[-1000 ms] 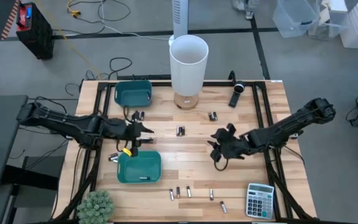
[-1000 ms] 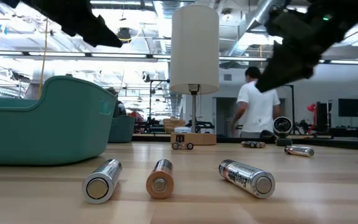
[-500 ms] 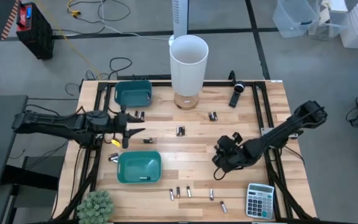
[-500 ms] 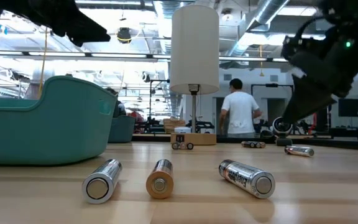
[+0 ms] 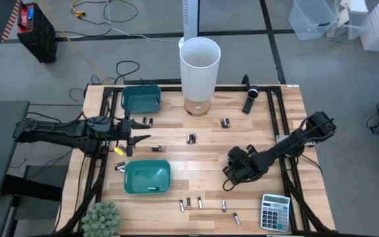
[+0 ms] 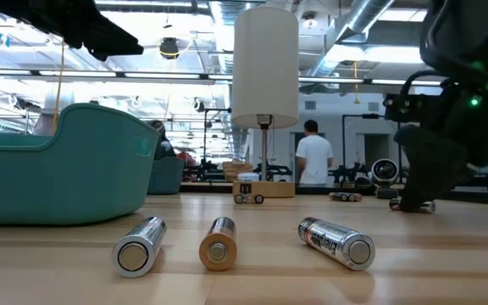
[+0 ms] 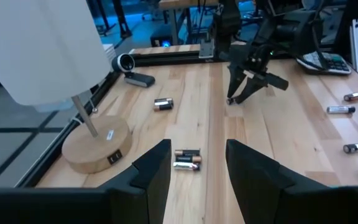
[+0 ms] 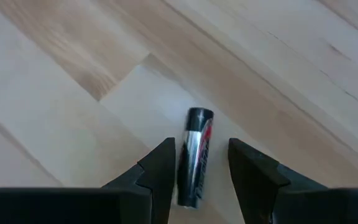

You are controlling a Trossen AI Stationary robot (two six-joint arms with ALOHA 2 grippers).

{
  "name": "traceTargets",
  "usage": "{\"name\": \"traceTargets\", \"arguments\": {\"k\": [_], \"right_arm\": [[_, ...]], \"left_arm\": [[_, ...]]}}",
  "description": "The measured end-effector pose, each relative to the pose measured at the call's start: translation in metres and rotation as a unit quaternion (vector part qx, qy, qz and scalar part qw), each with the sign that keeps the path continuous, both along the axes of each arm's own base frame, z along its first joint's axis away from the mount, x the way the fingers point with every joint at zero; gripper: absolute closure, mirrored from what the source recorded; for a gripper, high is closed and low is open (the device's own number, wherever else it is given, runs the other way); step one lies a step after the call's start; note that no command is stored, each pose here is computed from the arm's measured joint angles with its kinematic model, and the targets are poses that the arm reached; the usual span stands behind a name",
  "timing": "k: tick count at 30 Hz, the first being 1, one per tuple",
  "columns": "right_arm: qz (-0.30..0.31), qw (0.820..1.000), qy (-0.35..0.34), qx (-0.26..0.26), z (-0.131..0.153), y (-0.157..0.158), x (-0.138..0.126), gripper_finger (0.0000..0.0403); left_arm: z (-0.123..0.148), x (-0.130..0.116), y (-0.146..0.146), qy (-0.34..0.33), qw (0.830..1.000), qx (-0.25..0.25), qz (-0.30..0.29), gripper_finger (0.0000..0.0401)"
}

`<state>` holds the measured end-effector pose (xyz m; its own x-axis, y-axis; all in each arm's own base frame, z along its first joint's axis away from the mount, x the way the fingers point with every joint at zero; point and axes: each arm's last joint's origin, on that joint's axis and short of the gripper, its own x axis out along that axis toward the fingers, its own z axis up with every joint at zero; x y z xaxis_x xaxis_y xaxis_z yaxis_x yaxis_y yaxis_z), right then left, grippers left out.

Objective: Sort batteries
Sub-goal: Put the silver battery into the green bin

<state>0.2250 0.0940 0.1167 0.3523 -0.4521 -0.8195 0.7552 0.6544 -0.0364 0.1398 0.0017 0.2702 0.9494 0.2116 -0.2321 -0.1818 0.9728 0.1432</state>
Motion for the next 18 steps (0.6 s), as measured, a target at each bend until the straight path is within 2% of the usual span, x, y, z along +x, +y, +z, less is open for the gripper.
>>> {"name": "traceTargets", "arguments": {"k": [8, 18], "right_arm": [[0.001, 1.000, 0.000, 0.008, -0.0044, 0.0019, 0.0022, 0.0248], [0.006, 0.999, -0.003, 0.036, -0.0038, 0.0004, 0.0066, 0.0362]], "left_arm": [[0.0000, -0.0001, 0.0000, 0.000, 1.000, 0.000, 0.000, 0.0253], [0.0000, -0.0001, 0.0000, 0.000, 1.000, 0.000, 0.000, 0.0253]]}}
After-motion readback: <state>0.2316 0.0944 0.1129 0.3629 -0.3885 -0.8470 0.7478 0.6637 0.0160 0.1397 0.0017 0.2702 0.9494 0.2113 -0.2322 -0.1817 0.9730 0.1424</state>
